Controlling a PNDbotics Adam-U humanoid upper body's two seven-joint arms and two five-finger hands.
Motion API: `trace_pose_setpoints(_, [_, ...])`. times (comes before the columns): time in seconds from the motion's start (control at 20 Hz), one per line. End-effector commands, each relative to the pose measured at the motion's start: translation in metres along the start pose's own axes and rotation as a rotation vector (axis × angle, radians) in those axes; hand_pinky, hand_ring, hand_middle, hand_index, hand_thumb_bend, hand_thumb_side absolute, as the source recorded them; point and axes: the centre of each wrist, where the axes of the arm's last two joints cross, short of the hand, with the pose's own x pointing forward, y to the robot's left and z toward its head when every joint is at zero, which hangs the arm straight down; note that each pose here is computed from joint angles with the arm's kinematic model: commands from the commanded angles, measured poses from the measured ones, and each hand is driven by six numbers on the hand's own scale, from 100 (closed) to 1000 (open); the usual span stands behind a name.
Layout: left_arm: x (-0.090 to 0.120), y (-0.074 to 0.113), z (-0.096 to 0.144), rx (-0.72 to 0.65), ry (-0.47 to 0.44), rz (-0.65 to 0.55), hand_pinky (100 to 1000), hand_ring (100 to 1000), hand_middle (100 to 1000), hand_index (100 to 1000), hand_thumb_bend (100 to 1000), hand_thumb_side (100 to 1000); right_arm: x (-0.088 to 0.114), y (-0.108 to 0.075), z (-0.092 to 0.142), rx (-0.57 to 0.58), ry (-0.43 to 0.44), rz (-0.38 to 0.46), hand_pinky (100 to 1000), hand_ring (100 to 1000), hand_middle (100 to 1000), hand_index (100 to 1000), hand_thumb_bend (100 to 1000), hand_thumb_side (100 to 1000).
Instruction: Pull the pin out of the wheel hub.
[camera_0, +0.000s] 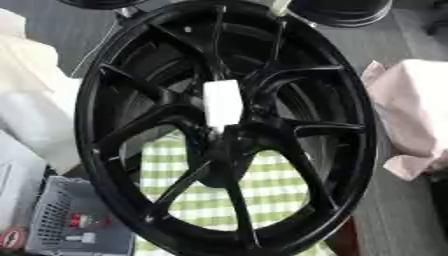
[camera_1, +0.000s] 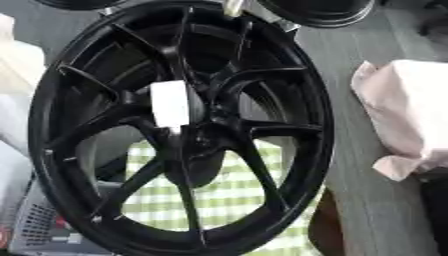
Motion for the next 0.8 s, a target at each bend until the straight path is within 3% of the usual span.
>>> trace_pose_setpoints(0.05, [0.008,0.007,-0.003,0.022,-0.037,-0.017,583,585,519,668,740,469,0.013,-0.03,0.051,-0.205,0.001,0.038,759,552,458,585,258,152])
trace_pose_setpoints(0.2, [0.009,0.007,-0.003,0.03,-0.041,-0.022,583,585,519,668,740,469,0.007,-0.026,0.069,-0.283,0.014,0.02,759,552,458,585,258,152])
trace_pose_setpoints(0.3, [0.007,0.01,-0.002,0.051,-0.037,-0.038,582,584,518,668,746,474,-0.03,-0.005,0.093,-0.421,0.065,-0.072,781,580,484,626,248,169])
trace_pose_setpoints(0.45, [0.007,0.011,-0.001,0.066,-0.034,-0.035,583,584,518,668,746,473,-0.065,0.031,0.125,-0.572,0.172,-0.08,801,614,518,665,311,197])
trace_pose_setpoints(0.65, [0.008,0.01,-0.001,0.068,-0.034,-0.032,583,584,518,668,746,473,-0.069,0.047,0.132,-0.617,0.218,-0.037,801,614,518,665,311,197])
trace_pose_setpoints(0.7, [0.008,0.01,-0.001,0.068,-0.034,-0.032,583,584,518,669,747,472,-0.069,0.048,0.132,-0.619,0.221,-0.035,915,826,829,868,449,435])
trace_pose_setpoints(0.8, [0.007,0.011,-0.002,0.077,-0.032,-0.03,583,584,518,669,747,473,-0.083,0.056,0.141,-0.641,0.29,-0.053,922,834,839,877,439,461])
